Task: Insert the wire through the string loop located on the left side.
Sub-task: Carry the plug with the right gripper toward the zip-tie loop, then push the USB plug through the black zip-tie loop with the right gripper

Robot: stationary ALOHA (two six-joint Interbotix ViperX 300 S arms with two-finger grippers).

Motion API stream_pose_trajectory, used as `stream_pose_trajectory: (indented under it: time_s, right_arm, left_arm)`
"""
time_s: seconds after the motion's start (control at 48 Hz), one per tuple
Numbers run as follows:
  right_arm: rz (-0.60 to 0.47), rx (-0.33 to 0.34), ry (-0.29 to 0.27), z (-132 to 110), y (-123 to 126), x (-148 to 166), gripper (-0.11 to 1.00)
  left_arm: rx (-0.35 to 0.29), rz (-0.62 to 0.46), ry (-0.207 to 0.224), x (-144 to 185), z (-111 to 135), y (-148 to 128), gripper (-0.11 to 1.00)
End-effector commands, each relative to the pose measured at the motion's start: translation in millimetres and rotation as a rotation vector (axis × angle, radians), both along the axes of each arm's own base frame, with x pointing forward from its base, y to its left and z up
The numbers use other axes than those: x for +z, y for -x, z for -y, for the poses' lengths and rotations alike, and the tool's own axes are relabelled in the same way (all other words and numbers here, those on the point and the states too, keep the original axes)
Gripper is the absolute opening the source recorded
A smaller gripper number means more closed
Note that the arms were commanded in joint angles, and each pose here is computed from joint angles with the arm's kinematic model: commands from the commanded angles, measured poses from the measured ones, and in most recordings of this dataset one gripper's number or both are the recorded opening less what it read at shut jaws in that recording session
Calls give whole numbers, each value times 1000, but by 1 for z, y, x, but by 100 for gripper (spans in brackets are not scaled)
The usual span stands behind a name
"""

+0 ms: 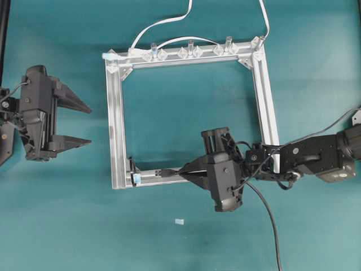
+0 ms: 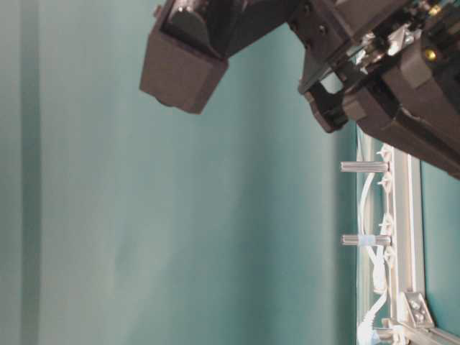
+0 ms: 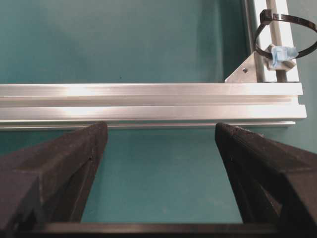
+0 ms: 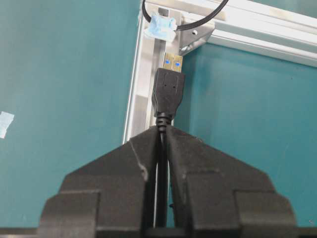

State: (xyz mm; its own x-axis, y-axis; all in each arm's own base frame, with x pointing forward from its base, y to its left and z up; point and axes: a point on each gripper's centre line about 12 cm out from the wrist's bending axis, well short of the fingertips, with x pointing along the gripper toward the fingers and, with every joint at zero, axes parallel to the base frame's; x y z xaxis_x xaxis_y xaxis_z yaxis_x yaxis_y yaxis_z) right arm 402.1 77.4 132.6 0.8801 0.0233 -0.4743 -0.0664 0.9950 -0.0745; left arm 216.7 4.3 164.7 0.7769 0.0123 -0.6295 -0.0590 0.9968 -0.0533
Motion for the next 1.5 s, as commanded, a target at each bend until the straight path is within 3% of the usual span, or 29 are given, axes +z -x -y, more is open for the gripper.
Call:
stream_pose_trajectory:
  time_s: [0.0,1.23,1.481]
  right_arm:
    - [50,-3,-8,1,-2,19,7]
    - [59,-1,-7,1,-4,22,7]
    - [62,0,-7,1,-5,23,7]
  left_arm:
    - [-3,15,-1,4,1,-2,90]
    - [-13,15,2,4,3,-1,90]
    - [-39,13,36,5,15,-2,90]
